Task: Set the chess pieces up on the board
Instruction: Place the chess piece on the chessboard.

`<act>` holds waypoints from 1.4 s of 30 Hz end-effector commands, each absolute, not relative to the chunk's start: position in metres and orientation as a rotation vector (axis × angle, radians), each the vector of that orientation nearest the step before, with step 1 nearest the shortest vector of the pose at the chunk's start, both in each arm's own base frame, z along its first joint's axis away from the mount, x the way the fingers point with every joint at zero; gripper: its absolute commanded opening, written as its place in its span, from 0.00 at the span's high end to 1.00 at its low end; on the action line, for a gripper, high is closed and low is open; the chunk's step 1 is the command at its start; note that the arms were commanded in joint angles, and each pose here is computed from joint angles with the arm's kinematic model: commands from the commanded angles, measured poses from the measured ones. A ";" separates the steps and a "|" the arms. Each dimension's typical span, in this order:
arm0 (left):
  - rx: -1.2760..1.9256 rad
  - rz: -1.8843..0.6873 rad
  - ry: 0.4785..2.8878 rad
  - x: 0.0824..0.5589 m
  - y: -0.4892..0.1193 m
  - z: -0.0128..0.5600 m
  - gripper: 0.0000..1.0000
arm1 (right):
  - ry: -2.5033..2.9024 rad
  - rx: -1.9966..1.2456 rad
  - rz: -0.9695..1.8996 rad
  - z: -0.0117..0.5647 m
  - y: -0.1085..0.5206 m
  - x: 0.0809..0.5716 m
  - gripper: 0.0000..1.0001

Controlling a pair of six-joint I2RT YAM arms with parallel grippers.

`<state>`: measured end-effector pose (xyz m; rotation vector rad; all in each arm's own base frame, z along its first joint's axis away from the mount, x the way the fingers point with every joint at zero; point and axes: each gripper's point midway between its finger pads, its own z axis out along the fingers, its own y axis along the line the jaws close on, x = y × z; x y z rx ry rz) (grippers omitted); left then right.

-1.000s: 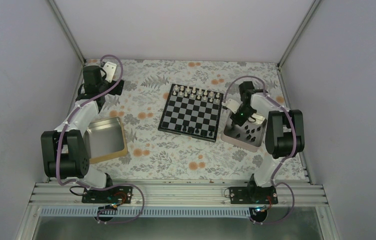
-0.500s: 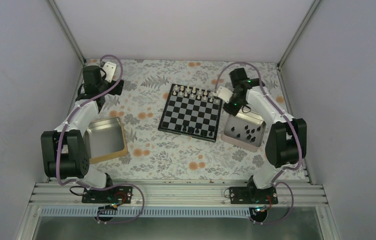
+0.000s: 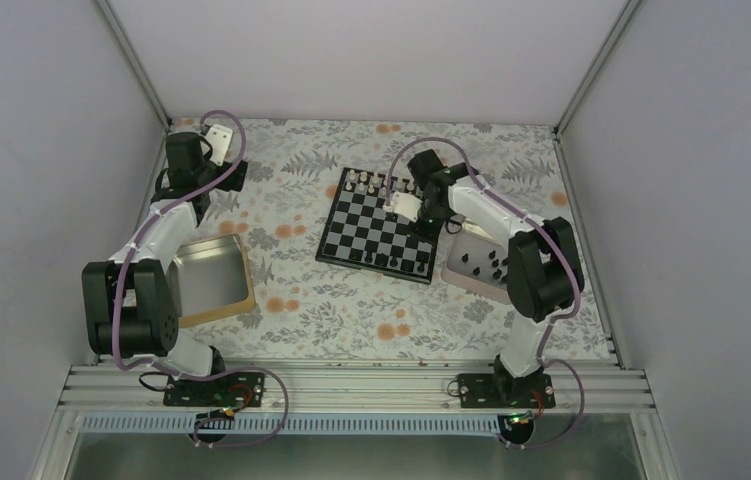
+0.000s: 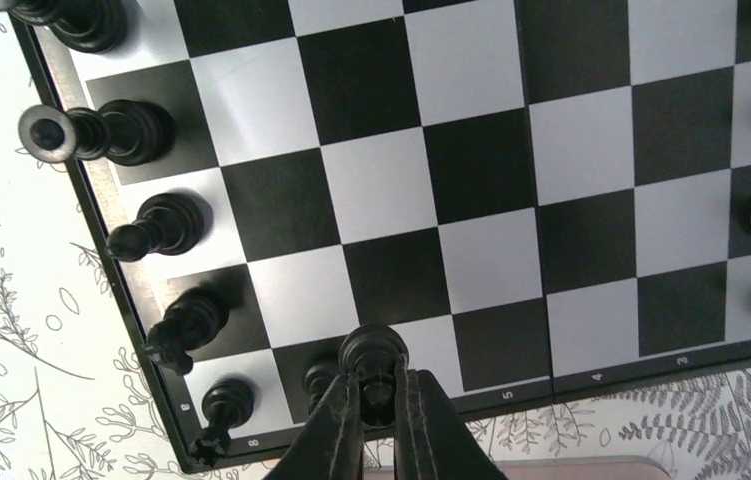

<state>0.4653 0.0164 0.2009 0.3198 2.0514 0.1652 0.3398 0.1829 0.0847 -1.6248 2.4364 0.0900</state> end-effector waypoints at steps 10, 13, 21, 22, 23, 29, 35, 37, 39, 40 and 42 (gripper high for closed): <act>0.315 0.167 2.030 0.468 0.018 0.203 0.00 | 2.454 -1.714 0.160 0.057 0.199 0.320 0.93; 0.315 0.167 2.030 0.468 0.018 0.203 0.00 | 2.463 -1.724 0.163 0.054 0.198 0.317 0.93; 0.315 0.167 2.031 0.467 0.018 0.203 0.00 | 2.485 -1.744 0.188 0.043 0.198 0.309 0.92; 0.314 0.168 2.031 0.467 0.019 0.203 0.00 | 2.488 -1.746 0.188 0.043 0.197 0.309 0.92; 0.314 0.169 2.031 0.467 0.019 0.203 0.00 | 2.490 -1.747 0.188 0.042 0.197 0.309 0.92; 0.314 0.170 2.031 0.467 0.019 0.202 0.00 | 2.486 -1.749 0.192 0.041 0.198 0.310 0.92; 0.314 0.171 2.030 0.468 0.019 0.203 0.00 | 2.491 -1.749 0.180 0.038 0.197 0.310 0.90; 0.315 0.169 2.030 0.468 0.019 0.202 0.00 | 2.489 -1.749 0.175 0.038 0.197 0.310 0.90; 0.314 0.172 2.033 0.468 0.020 0.202 0.00 | 2.491 -1.746 0.169 0.037 0.196 0.311 0.89; 0.314 0.171 2.033 0.468 0.019 0.202 0.00 | 2.491 -1.746 0.164 0.037 0.196 0.312 0.89; 0.314 0.171 2.032 0.467 0.019 0.202 0.00 | 2.487 -1.741 0.160 0.038 0.196 0.312 0.87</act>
